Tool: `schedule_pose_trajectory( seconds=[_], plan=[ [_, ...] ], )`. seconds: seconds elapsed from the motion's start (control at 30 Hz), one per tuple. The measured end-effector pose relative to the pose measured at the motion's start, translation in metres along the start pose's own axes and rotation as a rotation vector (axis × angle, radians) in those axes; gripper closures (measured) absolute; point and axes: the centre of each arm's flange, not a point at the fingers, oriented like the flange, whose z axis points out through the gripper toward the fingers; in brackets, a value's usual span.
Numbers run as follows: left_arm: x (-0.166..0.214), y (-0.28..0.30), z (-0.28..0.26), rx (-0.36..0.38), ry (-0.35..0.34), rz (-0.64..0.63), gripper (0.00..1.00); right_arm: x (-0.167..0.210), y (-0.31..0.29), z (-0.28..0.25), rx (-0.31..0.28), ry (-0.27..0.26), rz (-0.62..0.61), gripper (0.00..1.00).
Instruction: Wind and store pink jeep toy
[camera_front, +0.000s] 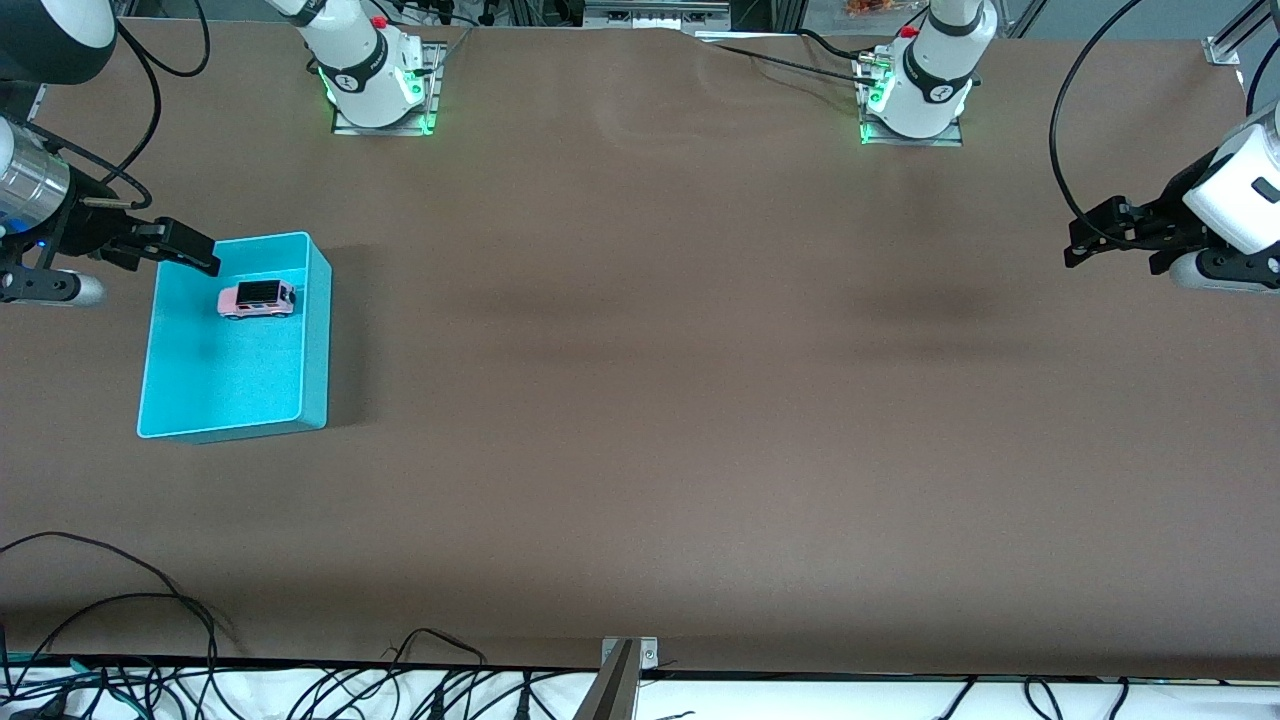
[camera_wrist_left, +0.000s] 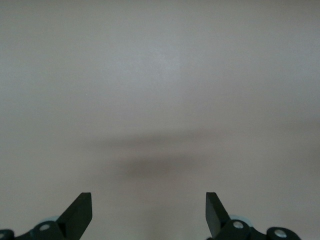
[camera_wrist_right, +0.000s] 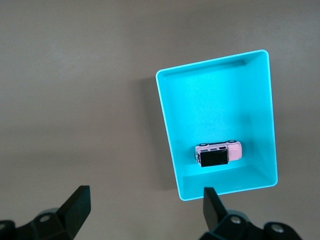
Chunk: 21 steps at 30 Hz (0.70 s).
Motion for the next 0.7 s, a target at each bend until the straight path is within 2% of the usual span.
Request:
schedule_pose_trajectory(
  seconds=[0.7],
  plan=[
    [0.001,-0.0003,0.0021,0.0,-0.004,0.0,0.0,0.0001,0.0,0.0001,0.0,0.0,0.0,0.0]
  ],
)
